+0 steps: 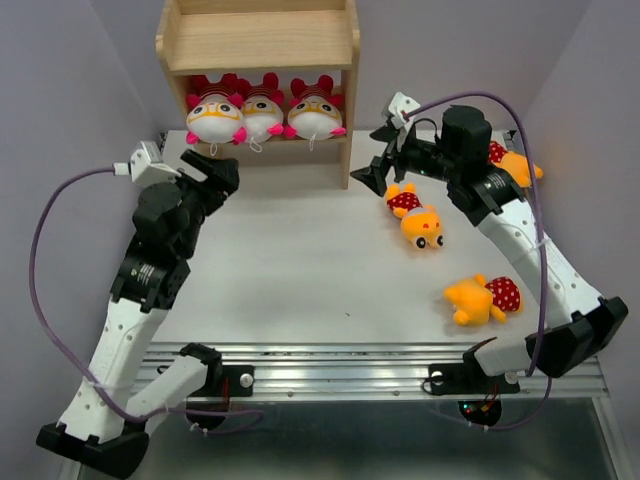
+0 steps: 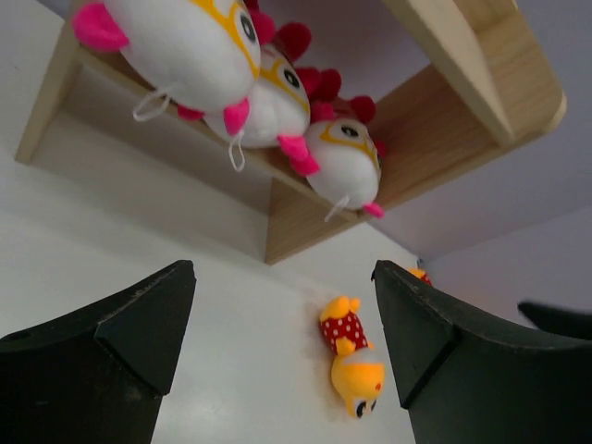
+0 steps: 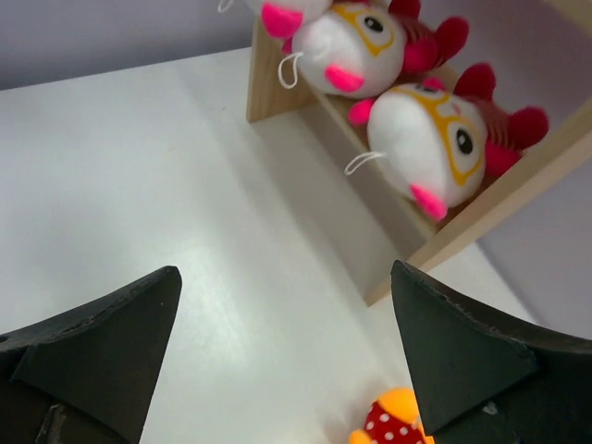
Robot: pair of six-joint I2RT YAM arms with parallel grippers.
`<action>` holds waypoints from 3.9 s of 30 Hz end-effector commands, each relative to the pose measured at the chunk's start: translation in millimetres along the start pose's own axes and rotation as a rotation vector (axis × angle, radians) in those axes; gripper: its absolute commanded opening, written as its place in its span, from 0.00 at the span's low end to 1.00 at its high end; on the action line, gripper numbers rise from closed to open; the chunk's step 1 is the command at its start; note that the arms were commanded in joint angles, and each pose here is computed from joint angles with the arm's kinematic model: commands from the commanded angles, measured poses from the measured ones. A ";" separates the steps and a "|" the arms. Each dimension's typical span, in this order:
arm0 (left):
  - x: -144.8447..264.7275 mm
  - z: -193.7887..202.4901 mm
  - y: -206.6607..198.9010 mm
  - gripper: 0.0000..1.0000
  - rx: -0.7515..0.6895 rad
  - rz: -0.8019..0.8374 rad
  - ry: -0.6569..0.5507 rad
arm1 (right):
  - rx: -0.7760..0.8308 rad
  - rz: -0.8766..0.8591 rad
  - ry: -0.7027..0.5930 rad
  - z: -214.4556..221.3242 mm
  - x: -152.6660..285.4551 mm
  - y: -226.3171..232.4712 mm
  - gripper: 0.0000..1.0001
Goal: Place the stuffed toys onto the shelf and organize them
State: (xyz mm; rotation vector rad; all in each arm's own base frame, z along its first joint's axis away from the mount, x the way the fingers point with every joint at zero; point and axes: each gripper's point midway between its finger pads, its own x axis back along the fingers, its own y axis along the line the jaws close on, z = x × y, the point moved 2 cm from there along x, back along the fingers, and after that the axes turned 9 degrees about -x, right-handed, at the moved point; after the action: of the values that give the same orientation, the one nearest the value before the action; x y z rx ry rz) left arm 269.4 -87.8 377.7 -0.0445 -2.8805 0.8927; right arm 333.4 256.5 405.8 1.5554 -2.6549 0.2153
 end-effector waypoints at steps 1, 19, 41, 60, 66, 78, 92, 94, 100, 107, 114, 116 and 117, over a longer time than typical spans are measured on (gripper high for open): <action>-28.1 -56.7 -17.1 0.85 -0.023 0.068 -0.120 | -0.101 -0.058 0.021 14.6 23.3 25.5 1.00; -131.2 -73.8 40.9 0.90 0.000 -0.070 -0.026 | -0.173 0.024 0.039 41.7 60.0 8.7 1.00; -191.3 -50.2 68.4 0.89 0.249 -0.029 0.010 | -0.199 0.041 0.043 52.7 65.6 -0.5 1.00; -220.9 -17.7 75.1 0.30 0.532 0.085 0.068 | -0.216 0.043 0.029 52.8 70.9 -3.0 1.00; -220.7 -13.3 70.7 0.45 0.610 0.125 0.091 | -0.226 0.039 0.023 52.7 73.3 -2.1 1.00; -205.3 -28.5 67.1 0.89 0.612 0.154 0.061 | -0.231 0.038 0.017 51.4 74.9 -3.1 1.00; -157.1 -49.3 61.7 0.98 0.356 0.158 0.039 | -0.248 -0.006 0.009 49.7 71.5 1.2 1.00; -144.3 -51.6 58.5 0.98 0.287 0.152 0.038 | -0.246 -0.009 0.009 49.8 71.7 1.9 1.00; -108.6 -39.9 46.2 0.94 -0.116 0.124 -0.008 | -0.211 -0.061 0.012 54.5 72.0 9.5 1.00; -116.7 -9.7 -2.5 0.93 -0.626 0.247 -0.030 | -0.196 -0.089 0.020 60.0 69.3 10.8 1.00; -146.2 -11.2 -2.5 0.95 -0.995 0.318 -0.092 | -0.178 -0.073 0.027 66.5 73.9 10.5 1.00; -153.7 -15.2 -10.4 0.95 -1.082 0.352 -0.138 | -0.173 -0.074 0.023 66.1 75.6 12.4 1.00; -159.1 -17.8 -14.5 0.95 -1.108 0.359 -0.164 | -0.171 -0.074 0.024 67.0 76.6 13.5 1.00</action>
State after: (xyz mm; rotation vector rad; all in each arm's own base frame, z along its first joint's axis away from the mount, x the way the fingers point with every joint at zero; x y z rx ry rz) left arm 416.9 -97.9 316.9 -0.5491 -2.9692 -0.3826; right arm 292.4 189.2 331.6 1.5208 -2.4556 -0.0522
